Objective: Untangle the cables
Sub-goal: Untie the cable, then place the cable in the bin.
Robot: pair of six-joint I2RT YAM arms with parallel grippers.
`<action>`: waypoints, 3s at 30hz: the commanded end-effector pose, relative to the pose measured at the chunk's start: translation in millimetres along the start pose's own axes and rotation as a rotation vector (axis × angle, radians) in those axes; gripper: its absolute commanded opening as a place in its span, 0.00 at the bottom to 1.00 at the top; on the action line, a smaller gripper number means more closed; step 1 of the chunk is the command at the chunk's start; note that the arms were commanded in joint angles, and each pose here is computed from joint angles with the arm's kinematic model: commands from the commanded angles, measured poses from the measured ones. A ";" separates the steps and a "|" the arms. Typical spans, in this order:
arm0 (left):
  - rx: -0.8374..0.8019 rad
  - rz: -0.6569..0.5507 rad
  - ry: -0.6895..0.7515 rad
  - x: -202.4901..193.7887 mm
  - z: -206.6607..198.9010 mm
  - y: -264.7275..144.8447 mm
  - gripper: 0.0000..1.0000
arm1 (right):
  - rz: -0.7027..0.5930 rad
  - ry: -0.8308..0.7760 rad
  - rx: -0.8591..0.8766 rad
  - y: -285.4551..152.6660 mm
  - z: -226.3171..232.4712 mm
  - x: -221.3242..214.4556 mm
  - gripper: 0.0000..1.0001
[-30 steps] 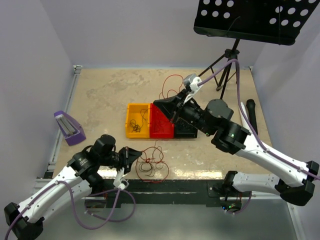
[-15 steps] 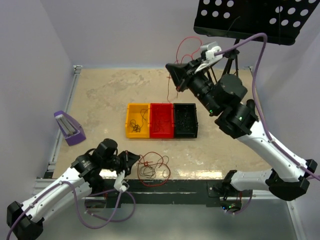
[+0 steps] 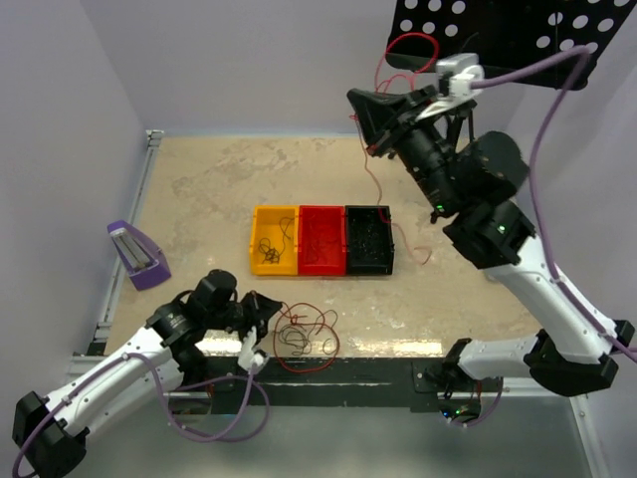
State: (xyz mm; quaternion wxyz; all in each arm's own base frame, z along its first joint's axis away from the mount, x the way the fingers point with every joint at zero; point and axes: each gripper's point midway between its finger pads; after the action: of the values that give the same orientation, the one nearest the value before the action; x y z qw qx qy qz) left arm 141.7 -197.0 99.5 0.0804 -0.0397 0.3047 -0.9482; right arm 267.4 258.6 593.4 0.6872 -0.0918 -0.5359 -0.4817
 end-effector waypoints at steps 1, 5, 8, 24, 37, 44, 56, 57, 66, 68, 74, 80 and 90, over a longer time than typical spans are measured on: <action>0.170 0.012 -0.258 -13.5 66.2 -14.7 0.00 | 0.148 -0.004 -0.036 22.8 -25.7 -83.0 0.00; 0.199 0.010 -0.355 -15.8 77.1 -18.0 0.00 | 0.200 0.020 -0.029 30.6 -36.3 -124.8 0.00; 0.225 0.014 -0.346 -14.7 78.1 -20.1 0.00 | 0.223 0.020 -0.044 36.0 -45.3 -145.2 0.00; 0.271 0.050 -0.389 -14.8 77.2 -29.8 0.00 | 0.338 0.037 -0.159 42.1 -116.6 -236.1 0.00; 0.290 0.055 -0.376 -14.4 78.4 -31.8 0.00 | 0.374 0.059 -0.159 44.8 -122.1 -254.6 0.00; 0.294 0.061 -0.373 -15.3 78.9 -33.0 0.00 | 0.416 0.055 -0.211 40.0 -141.2 -286.8 0.00; 0.296 0.061 -0.362 -15.2 77.9 -32.5 0.00 | 0.589 0.072 -0.360 -22.6 -187.8 -365.2 0.00; 0.295 0.061 -0.365 -15.2 77.6 -32.2 0.00 | 0.597 0.072 -0.373 -26.9 -190.6 -368.2 0.00; 0.298 0.056 -0.364 -14.9 78.3 -31.7 0.00 | 0.741 0.101 -0.399 -55.6 -200.4 -412.0 0.00; 0.297 0.056 -0.365 -15.0 78.3 -31.8 0.00 | 0.762 0.102 -0.403 -59.0 -202.2 -418.6 0.00; 0.300 0.058 -0.363 -15.5 79.2 -32.4 0.00 | 0.848 0.094 -0.471 -76.5 -218.5 -447.6 0.00; 0.297 0.057 -0.366 -15.2 78.1 -32.1 0.00 | 0.870 0.065 -0.534 -78.8 -232.8 -459.7 0.00; 0.296 0.057 -0.367 -14.9 78.6 -32.8 0.00 | 0.917 0.076 -0.540 -79.0 -231.6 -471.3 0.23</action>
State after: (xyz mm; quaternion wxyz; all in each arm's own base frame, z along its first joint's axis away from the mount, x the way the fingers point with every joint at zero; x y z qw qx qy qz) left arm 160.7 -210.5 172.5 0.1689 -0.1943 0.1590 -0.9531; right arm 370.3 330.1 49.5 0.7933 -0.4943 -0.2664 -0.2353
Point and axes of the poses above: each gripper's point midway between its finger pads, its own y axis out along the fingers, its own z axis along the line the jaws close on, x = y × z, and after that the axes turned 13 degrees about y, right-handed
